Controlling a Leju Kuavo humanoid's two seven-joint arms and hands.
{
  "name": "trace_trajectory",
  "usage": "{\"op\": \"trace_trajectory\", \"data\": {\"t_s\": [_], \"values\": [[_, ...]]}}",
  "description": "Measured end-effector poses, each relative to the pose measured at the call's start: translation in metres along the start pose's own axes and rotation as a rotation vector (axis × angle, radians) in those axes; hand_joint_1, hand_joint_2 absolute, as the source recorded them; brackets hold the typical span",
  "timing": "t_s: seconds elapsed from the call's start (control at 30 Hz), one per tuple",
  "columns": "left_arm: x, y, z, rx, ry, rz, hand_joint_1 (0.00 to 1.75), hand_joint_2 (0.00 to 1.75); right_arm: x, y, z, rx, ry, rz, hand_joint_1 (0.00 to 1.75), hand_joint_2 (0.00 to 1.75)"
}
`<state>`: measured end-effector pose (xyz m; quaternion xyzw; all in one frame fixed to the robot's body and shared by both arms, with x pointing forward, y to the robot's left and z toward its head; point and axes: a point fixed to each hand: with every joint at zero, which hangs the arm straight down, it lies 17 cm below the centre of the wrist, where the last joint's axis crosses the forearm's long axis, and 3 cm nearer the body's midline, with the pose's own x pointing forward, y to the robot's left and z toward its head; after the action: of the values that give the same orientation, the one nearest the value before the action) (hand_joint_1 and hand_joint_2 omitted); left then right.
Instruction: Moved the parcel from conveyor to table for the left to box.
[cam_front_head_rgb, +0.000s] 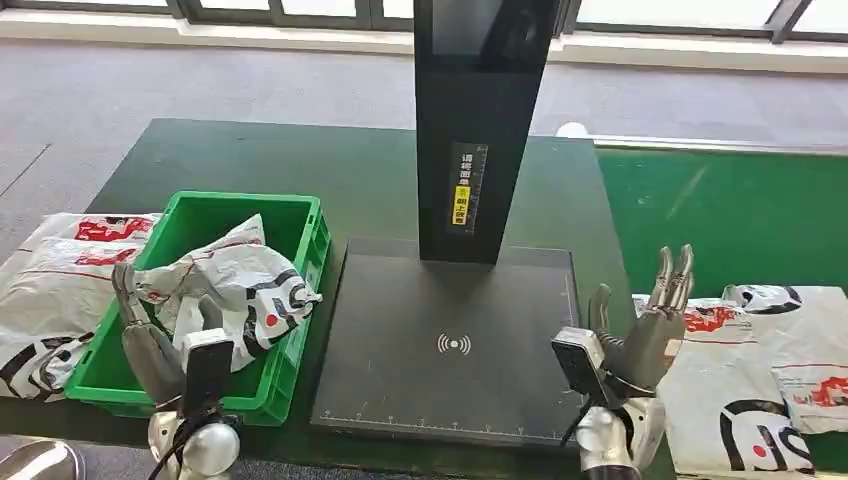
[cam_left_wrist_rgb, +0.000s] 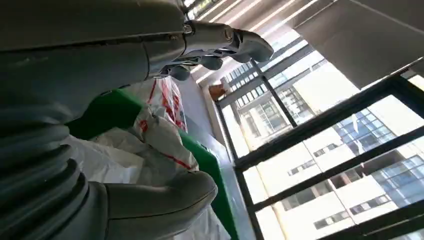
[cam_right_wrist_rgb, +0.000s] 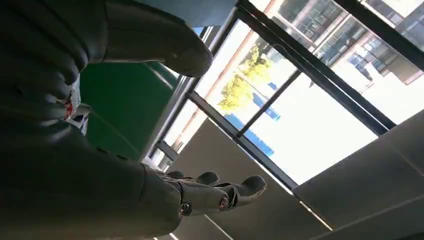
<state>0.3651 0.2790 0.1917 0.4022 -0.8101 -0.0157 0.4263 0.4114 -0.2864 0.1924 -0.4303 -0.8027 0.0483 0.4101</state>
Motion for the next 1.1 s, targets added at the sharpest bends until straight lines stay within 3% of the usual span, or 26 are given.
{"op": "trace_trajectory", "data": {"t_s": [0.1,0.33,0.5,0.63,0.97,1.1], "values": [[0.013,0.008,-0.003,0.051,0.036,0.193,0.0,1.75,-0.008,0.003,-0.003,0.031,-0.028,0.09,0.0,1.75],[0.041,0.011,-0.005,0.061,0.013,0.328,0.0,1.75,-0.031,-0.002,-0.002,0.033,0.013,0.157,0.0,1.75],[0.065,0.019,-0.009,0.077,0.009,0.508,0.0,1.75,-0.051,-0.004,-0.006,0.069,0.014,0.29,0.0,1.75],[0.081,0.023,-0.015,0.075,-0.023,0.569,0.0,1.75,-0.073,-0.009,-0.007,0.103,0.045,0.402,0.0,1.75],[0.092,0.03,-0.019,0.083,-0.055,0.594,0.0,1.75,-0.102,-0.022,0.002,0.089,0.143,0.433,0.0,1.75],[0.099,0.026,-0.021,0.051,-0.056,0.689,0.0,1.75,-0.118,-0.02,0.006,0.143,0.205,0.525,0.0,1.75]]}}
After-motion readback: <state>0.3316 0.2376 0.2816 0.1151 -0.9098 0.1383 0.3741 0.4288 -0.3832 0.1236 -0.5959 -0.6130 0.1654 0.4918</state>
